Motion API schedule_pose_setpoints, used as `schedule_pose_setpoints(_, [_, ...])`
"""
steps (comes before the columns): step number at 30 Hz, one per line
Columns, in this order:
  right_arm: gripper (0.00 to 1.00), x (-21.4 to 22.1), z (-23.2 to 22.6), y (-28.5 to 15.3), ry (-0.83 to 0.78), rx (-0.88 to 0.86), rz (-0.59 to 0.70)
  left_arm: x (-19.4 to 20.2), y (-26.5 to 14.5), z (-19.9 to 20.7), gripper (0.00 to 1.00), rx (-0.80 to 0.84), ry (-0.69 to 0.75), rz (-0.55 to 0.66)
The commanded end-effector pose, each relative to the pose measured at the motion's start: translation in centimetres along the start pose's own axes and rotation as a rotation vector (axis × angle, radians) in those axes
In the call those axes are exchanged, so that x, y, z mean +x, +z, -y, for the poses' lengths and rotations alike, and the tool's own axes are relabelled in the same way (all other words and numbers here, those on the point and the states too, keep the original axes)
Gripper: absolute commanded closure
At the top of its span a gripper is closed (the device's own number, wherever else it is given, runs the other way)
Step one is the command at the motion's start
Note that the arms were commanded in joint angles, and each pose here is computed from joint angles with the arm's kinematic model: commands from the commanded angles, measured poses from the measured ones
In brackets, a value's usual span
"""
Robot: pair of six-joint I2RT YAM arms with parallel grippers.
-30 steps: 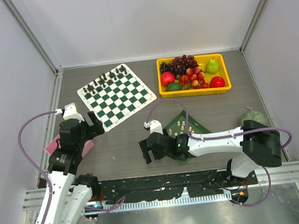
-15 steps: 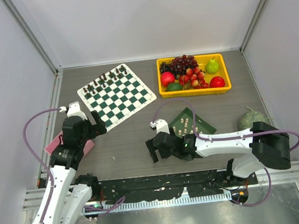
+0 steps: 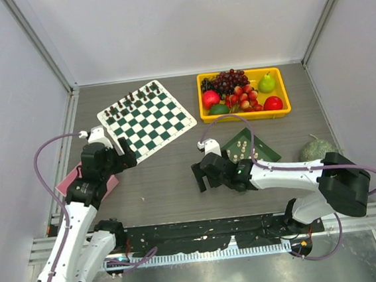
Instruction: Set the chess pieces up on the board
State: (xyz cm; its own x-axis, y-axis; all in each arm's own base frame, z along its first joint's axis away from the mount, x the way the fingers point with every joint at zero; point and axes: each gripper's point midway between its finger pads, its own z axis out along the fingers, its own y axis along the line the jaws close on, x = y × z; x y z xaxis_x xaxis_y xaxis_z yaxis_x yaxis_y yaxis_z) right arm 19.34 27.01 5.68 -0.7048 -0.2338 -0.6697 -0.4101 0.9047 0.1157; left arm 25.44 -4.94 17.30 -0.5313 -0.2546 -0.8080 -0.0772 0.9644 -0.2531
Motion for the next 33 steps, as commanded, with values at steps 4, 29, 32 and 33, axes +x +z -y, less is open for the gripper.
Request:
schedule_pose_setpoints(4, [0.05,-1.3,1.8,0.1,-0.007,0.026,0.028,-0.6,0.5,0.9,0.01,0.048,0.000,0.021])
schedule_pose_setpoints(29, [0.02,-4.8,0.2,-3.3,0.081,-0.104,0.118,1.7,9.6,2.5,0.18,-0.066,0.119,-0.253])
schedule_pose_setpoints(32, [0.00,-5.6,0.0,-4.5,0.103,-0.132,0.149,2.7,10.5,2.0,0.21,-0.093,0.097,-0.277])
schedule_pose_setpoints(33, [0.03,-5.7,-0.1,-4.8,0.110,-0.144,0.156,3.0,10.7,2.0,0.23,-0.102,0.091,-0.293])
